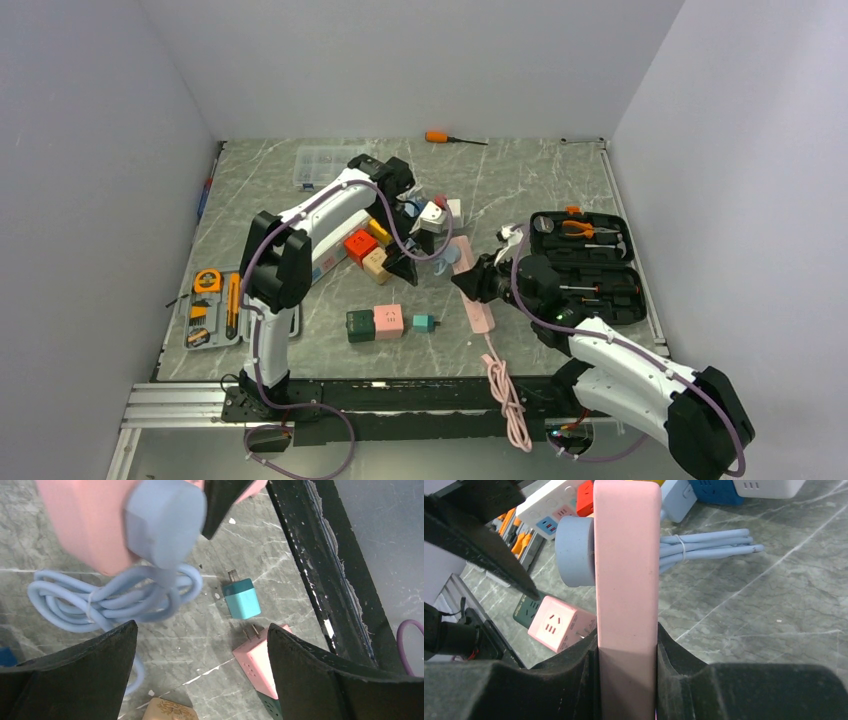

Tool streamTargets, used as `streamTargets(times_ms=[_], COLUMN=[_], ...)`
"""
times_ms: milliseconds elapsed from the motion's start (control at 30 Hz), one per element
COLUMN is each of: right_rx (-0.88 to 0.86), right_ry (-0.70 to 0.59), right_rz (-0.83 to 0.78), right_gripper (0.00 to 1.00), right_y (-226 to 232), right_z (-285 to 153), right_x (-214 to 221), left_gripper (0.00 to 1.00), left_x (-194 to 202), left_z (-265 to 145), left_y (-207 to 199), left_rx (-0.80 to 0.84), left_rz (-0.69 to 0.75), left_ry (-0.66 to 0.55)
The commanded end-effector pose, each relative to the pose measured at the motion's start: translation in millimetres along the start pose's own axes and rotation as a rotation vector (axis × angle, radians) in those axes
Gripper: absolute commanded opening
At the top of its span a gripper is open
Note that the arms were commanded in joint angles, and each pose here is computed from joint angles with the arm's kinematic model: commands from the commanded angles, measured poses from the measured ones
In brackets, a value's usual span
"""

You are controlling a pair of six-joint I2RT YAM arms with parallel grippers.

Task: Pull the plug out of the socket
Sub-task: Remove the plug from the socket.

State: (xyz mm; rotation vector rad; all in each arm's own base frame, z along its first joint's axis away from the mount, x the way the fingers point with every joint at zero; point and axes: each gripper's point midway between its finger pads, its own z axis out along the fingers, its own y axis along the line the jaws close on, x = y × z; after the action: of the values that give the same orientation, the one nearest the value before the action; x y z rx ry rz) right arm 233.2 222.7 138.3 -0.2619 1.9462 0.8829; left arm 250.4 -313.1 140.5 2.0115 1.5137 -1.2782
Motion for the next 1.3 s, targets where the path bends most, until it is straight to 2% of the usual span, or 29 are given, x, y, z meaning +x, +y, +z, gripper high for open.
streamTargets(times_ms=[0, 167, 367, 500, 600, 667, 733, 933, 1033, 1267], right_rx=[-0.146, -0.177, -0.206, -0.222, -0.235, -0.242, -0.247, -0.274, -0.276, -0.280], right_ry=[-0.173, -0.155, -0.159, -0.163, -0.172, -0.175, -0.182, -0.201, -0.209, -0.231], right_rz=[-0.100, -0.122, -0.153, -0.164, -0.173, -0.186, -0.195, -0.231, -0.250, -0.283], right_gripper=[0.00, 0.00, 0.00, 0.00, 0.00, 0.00, 0.00, 0.00, 0.00, 0.00], right_y=[46.8, 54.5, 62.1, 66.6, 69.9, 71.3, 72.2, 78.8, 79.4, 80.9], right_z=[-1.0, -5.8, -9.9, -11.6, -13.7, -15.0, -16.4, -19.6, -20.9, -21.5], right_x=[-54.4, -49.9, -55.4, -58.8, -62.3, -63.1, -64.6, -70.6, -72.7, -77.9], left_gripper=[0.99, 0.99, 0.99, 0.99, 0.99, 0.99, 0.99, 0.99, 0.99, 0.99], left_x=[-27.7, -41.0, -57.3, -70.2, -67.5, -64.3, -63.7, -56.6, -53.7, -52.9], left_z=[-13.3, -32.9, -39.7, -60.9, -77.0, -70.3, -57.4, -23.2, -15.0, -1.5], left_y=[9.1, 10.0, -19.0, -23.3, -13.5, -18.2, -23.5, -22.8, -19.5, -10.9], left_rx=[-0.071, -0.100, -0.054, -0.071, -0.131, -0.108, -0.071, 0.020, 0.054, 0.081], left_rz=[0.041, 0.085, 0.198, 0.274, 0.423, 0.475, 0.511, 0.453, 0.396, 0.375], left_ry=[-0.048, -0.086, -0.143, -0.033, 0.093, 0.135, 0.128, 0.039, 0.011, -0.027])
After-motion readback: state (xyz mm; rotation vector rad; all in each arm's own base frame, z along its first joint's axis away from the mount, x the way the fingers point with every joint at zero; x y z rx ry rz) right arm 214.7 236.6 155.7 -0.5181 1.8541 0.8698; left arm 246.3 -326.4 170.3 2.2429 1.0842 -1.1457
